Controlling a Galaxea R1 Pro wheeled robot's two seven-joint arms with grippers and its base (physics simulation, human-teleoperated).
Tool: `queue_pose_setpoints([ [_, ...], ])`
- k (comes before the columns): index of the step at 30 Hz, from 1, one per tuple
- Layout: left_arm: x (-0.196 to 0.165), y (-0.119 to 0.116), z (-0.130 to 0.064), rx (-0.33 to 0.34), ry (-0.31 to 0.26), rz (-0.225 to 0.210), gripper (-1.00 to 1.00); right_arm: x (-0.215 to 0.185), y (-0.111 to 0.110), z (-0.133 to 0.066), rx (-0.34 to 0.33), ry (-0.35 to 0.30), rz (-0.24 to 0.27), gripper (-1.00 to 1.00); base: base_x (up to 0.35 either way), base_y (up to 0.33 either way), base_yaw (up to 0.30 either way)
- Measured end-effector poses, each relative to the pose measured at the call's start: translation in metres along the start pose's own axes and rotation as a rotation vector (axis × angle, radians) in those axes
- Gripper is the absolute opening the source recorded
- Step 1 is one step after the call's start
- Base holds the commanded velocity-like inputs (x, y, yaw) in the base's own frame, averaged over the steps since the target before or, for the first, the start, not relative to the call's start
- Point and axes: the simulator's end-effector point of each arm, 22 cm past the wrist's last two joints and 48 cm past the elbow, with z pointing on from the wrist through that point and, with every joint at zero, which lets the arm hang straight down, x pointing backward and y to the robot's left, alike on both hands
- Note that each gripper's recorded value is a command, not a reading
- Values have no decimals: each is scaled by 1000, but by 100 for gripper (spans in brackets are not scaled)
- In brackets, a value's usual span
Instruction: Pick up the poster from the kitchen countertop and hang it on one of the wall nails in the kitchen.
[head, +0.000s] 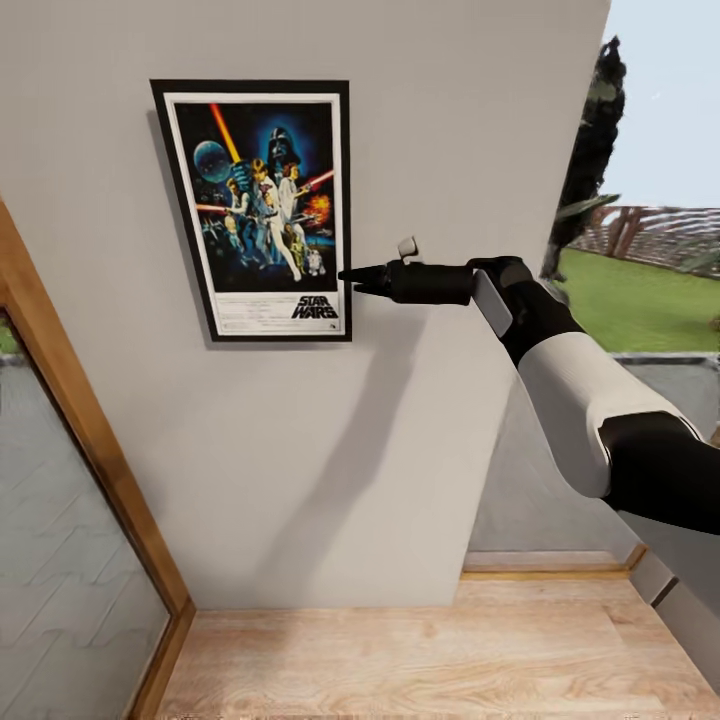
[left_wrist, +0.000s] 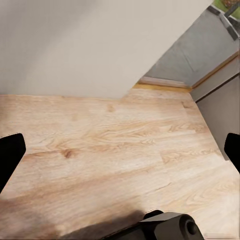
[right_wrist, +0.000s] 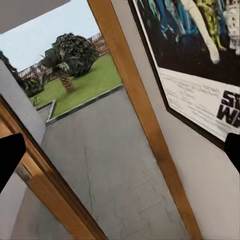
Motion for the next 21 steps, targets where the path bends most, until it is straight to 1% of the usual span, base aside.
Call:
queue_pose_setpoints([
  [5,0,0,0,0,0,-1,100,-2,3,0,-12,-8,3,100,-323,0,0],
  [9,0,0,0,0,1,-2,100,-2,6,0,-40,-34,23,100,-327,0,0],
  [13,0,0,0,0,0,-2,100,2,5,-1,-51,-45,34,100,-222,0,0],
  [14,1,0,0,0,1,-3,100,4,2,-2,-55,-65,9,100,-250,0,0],
  [17,1,0,0,0,1,-3,100,6,1,-3,-58,-79,-11,100,-208,0,0],
  [19,0,0,0,0,1,-3,100,8,1,-4,-61,-83,-14,100,-99,0,0],
  [20,0,0,-1,-1,1,-2,100,12,1,-5,-73,-84,-13,100,-34,0,0],
  [21,0,0,-1,-1,1,-3,100,16,5,-6,-99,-85,-12,100,-27,0,0],
])
